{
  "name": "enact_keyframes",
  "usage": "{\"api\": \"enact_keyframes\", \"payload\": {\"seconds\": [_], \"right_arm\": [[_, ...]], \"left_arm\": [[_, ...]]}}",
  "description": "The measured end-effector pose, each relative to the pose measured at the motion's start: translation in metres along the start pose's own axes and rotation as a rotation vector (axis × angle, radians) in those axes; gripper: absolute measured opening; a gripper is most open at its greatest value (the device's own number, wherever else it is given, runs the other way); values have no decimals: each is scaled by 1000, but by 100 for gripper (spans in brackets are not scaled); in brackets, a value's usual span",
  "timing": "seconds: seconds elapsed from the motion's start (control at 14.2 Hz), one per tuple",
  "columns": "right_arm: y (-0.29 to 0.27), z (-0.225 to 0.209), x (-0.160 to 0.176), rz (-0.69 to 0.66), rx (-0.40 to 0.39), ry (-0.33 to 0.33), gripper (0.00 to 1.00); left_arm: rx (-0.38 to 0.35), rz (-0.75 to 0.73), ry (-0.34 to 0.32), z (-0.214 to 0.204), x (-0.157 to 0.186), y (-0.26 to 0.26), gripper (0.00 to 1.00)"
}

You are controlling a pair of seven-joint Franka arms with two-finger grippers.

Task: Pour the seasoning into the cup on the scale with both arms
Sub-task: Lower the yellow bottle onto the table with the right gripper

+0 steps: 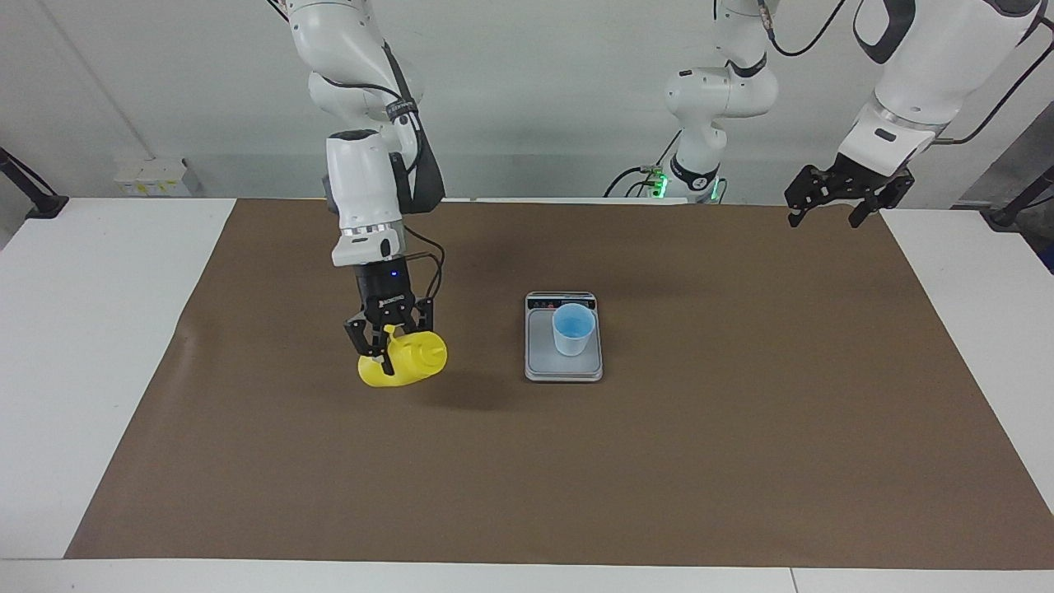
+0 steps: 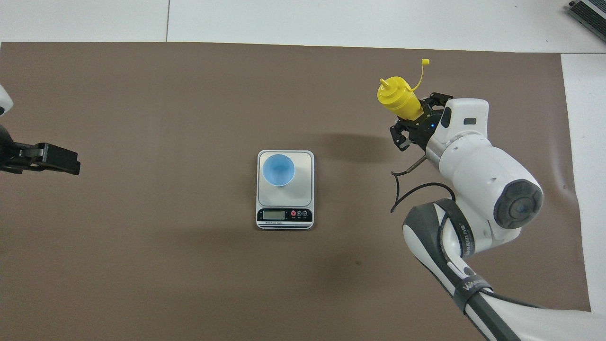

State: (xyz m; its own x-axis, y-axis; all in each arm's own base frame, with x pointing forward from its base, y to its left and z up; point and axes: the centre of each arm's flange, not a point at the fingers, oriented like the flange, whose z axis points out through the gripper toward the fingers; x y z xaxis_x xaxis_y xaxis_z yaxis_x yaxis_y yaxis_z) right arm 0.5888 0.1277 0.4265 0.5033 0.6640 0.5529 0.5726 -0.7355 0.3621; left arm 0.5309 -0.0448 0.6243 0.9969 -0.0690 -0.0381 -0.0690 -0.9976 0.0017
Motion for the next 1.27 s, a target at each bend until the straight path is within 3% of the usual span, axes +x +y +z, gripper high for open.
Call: {"api": "enact_keyframes", "payload": {"seconds": [0.42, 0.92, 1.27], "right_arm": [[33, -6, -27, 14, 76, -7, 44], [80, -18, -77, 5, 146, 51, 44], [97, -14, -126, -26, 217, 168, 44]], "left_arm": [[0, 0, 0, 0, 0, 0, 100], [0, 0, 0, 0, 0, 0, 100], [0, 0, 0, 0, 0, 0, 100]]}}
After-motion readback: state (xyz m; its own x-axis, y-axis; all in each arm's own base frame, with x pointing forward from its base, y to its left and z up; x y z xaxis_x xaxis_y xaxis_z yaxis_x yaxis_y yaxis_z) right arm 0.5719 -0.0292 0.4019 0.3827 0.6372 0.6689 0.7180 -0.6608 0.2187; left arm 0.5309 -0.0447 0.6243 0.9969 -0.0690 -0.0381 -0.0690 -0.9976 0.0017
